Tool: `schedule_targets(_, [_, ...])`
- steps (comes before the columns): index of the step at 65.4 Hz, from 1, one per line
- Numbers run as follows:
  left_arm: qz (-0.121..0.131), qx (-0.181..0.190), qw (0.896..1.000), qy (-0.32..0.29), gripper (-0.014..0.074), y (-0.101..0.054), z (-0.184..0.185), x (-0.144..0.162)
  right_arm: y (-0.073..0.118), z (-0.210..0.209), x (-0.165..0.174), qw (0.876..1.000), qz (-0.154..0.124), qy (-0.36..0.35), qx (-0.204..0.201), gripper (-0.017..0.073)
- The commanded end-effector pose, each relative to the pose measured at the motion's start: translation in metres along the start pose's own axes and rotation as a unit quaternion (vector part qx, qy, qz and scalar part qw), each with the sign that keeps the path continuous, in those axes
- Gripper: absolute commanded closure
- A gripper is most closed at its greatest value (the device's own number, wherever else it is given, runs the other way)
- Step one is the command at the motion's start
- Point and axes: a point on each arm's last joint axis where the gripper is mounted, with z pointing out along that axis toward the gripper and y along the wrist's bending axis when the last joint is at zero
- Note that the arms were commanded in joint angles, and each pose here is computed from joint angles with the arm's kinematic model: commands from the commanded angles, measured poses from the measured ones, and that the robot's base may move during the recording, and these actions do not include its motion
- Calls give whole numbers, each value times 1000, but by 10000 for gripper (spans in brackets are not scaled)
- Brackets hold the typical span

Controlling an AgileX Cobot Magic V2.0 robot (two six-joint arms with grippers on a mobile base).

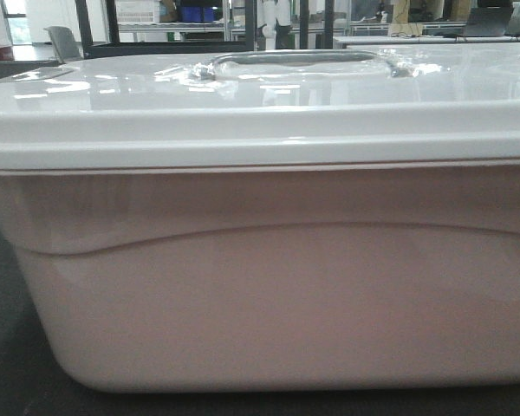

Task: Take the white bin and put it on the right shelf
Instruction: 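Close both grippers on the grey latches at opposite bin ends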

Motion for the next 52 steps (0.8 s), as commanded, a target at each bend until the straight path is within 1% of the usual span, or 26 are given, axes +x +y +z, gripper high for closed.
schedule_targets(1, [-11, 34, 998, -53, 64, -10, -16, -11, 0, -17, -10, 998, 12, -55, -13, -48])
schedule_targets(7, [-23, 62, 996, -63, 76, -16, -22, -15, 1, -24, -13, 997, 28, -66, -32, -48])
schedule_targets(14, [-29, 90, 992, -85, 98, -23, -33, -22, 1, -34, -20, 994, 31, -90, -57, -48])
schedule_targets(20, [-12, 121, 986, -110, 118, -31, -46, -30, 0, -40, -25, 990, 30, -102, -90, -48])
schedule_targets(22, [-9, 132, 984, -119, 123, -34, -51, -33, 0, -41, -27, 988, 31, -104, -107, -48])
schedule_targets(24, [-6, 141, 983, -122, 126, -36, -53, -34, -2, -39, -29, 987, 29, -104, -120, -48])
schedule_targets(26, [0, 149, 981, -122, 132, -37, -54, -37, -4, -38, -31, 986, 32, -103, -131, -48])
schedule_targets(28, [2, 157, 981, -116, 136, -37, -54, -38, -6, -36, -34, 982, 37, -101, -156, -48])
schedule_targets(32, [4, 184, 977, -108, 139, -37, -52, -44, -13, -32, -38, 974, 42, -93, -202, -48])
schedule_targets(33, [2, 196, 975, -107, 139, -37, -52, -45, -14, -30, -39, 971, 43, -91, -215, -48])
schedule_targets(34, [4, 199, 974, -104, 139, -36, -51, -46, -14, -30, -41, 966, 47, -91, -237, -48])
schedule_targets(35, [1, 212, 972, -103, 139, -36, -50, -47, -16, -28, -43, 963, 49, -87, -252, -48])
schedule_targets(38, [-1, 234, 967, -101, 139, -34, -46, -51, -23, -26, -46, 951, 48, -83, -295, -48])
schedule_targets(41, [-6, 274, 957, -101, 139, -32, -44, -56, -27, -24, -51, 937, 62, -94, -330, -48])
schedule_targets(42, [-4, 278, 955, -100, 139, -30, -43, -57, -29, -23, -53, 935, 67, -97, -334, -48])
schedule_targets(43, [-8, 291, 951, -102, 139, -30, -44, -58, -33, -22, -54, 934, 70, -102, -336, -48])
schedule_targets(44, [-9, 301, 948, -102, 139, -28, -43, -59, -35, -21, -55, 933, 73, -103, -336, -48])
schedule_targets(46, [-9, 309, 946, -100, 139, -25, -43, -60, -39, -19, -55, 934, 76, -104, -333, -48])
schedule_targets(49, [-11, 319, 943, -98, 139, -19, -42, -61, -43, -15, -55, 939, 76, -97, -322, -48])
schedule_targets(52, [-9, 319, 943, -92, 139, -12, -40, -59, -46, -11, -54, 946, 72, -85, -305, -48])
